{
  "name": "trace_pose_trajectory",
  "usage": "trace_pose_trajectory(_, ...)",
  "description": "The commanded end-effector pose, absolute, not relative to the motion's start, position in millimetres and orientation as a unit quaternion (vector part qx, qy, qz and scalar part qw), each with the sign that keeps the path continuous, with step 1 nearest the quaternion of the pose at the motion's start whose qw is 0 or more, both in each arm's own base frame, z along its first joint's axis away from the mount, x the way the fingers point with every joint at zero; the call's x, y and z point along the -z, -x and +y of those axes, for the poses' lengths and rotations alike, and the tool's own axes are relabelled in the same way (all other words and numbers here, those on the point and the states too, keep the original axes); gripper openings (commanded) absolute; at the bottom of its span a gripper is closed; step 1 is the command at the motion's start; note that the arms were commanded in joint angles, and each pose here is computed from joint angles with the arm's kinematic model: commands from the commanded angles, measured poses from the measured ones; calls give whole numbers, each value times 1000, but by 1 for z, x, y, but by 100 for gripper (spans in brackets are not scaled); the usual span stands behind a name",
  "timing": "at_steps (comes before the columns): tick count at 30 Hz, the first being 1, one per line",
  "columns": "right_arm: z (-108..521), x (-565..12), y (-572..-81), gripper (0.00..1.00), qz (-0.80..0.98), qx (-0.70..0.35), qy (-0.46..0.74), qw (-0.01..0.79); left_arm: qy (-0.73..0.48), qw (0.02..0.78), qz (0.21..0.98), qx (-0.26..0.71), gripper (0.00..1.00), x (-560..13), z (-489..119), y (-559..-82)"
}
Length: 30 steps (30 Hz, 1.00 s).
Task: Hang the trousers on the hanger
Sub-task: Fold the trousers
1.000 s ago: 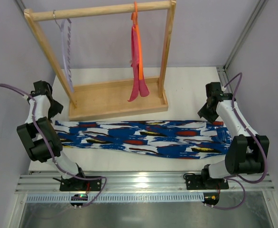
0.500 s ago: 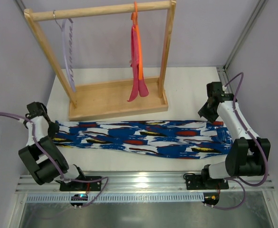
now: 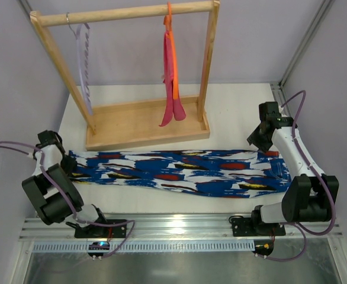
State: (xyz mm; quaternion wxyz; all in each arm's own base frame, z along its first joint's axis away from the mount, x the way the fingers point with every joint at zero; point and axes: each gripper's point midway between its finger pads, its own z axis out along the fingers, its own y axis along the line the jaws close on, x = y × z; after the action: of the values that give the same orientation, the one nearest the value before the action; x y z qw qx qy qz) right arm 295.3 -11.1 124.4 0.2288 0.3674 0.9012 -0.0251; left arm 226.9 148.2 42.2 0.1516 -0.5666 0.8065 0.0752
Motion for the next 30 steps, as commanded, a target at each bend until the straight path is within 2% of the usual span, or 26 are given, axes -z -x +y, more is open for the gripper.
trace_pose_trajectory(1,-9,-132,-299,45,899,15,-363,246,575,210,783,-112,31,-74,167,-229)
trace_pose_trajectory(4,-10,-134,-299,45,898,16,-362,249,577,222,777,-124,31,-79,170,-225)
trace_pose_trajectory(12,-10,-136,-298,45,899,16,-358,253,589,195,775,-120,27,-60,163,-218)
trace_pose_trajectory(23,-10,-134,-299,45,901,15,-354,250,597,173,774,-119,30,-43,163,-219)
trace_pose_trajectory(27,-10,-134,-299,45,902,17,-353,250,599,170,774,-114,22,-38,163,-223)
trace_pose_trajectory(28,-11,-135,-300,45,901,18,-352,251,599,167,775,-116,17,-38,163,-222)
trace_pose_trajectory(29,-12,-136,-300,45,901,21,-351,253,597,165,776,-118,8,-39,164,-222)
trace_pose_trajectory(30,-12,-135,-299,45,902,23,-351,251,594,169,777,-125,5,-43,168,-223)
